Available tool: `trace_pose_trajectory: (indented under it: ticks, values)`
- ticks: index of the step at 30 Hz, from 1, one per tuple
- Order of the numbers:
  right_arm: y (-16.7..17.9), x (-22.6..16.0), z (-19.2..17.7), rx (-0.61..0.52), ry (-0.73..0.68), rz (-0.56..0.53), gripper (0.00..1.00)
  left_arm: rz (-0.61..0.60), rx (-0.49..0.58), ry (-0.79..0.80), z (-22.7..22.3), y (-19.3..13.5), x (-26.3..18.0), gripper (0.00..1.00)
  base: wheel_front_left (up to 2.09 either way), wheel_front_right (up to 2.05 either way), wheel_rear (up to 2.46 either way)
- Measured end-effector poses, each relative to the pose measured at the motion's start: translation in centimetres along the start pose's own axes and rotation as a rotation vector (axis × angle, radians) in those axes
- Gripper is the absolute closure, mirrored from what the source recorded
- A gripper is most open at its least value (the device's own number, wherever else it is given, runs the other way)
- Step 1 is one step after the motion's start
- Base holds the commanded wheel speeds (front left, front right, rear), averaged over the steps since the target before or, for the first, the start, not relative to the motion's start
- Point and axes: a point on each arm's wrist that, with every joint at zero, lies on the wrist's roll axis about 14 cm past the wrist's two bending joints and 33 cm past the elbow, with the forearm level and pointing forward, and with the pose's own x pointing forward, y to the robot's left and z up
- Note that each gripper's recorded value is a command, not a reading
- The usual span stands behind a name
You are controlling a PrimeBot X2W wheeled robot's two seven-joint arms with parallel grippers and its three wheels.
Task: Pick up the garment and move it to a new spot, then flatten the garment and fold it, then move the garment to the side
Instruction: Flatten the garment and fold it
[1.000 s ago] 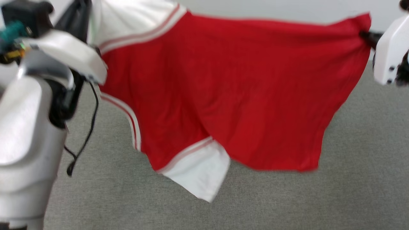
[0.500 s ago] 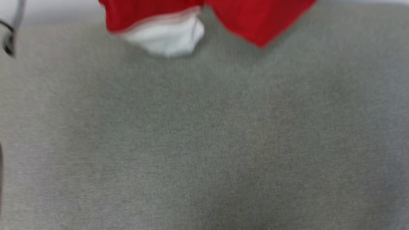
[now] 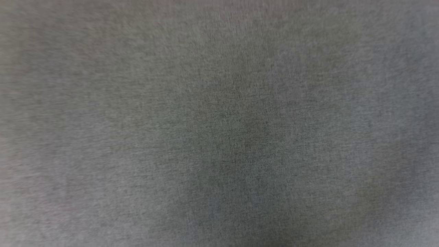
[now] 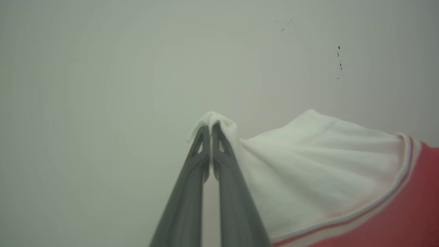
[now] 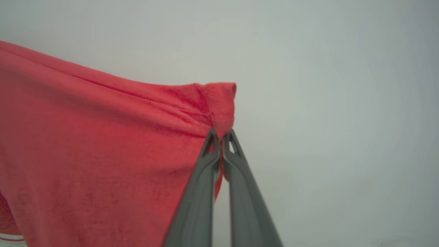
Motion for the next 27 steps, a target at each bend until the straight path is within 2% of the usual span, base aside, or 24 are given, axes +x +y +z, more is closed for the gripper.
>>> trace_pose_trajectory:
  ticks: [4, 13, 20, 27]
  values:
    - [1.7, 1.2, -4.6, -0.014, 0.055, 0.036, 1.0, -0.006, 0.005, 0.08, -5.5, -0.5, -0.3, 1.0, 0.0, 0.0, 0.0]
    - [5.0, 2.3, -12.5, -0.021, 0.164, 0.117, 1.0, -0.016, -0.039, 0.22, -14.8, -1.9, -2.9, 1.0, 0.0, 0.0, 0.0]
    - [6.8, 1.9, -15.1, 0.01, 0.211, 0.159, 1.0, -0.011, -0.121, 0.293, -18.0, -2.2, -5.8, 1.0, 0.0, 0.0, 0.0]
    - [8.1, -3.0, -17.7, 0.052, 0.311, 0.211, 1.0, -0.006, -0.215, 0.373, -18.2, -1.8, -11.4, 1.0, 0.0, 0.0, 0.0]
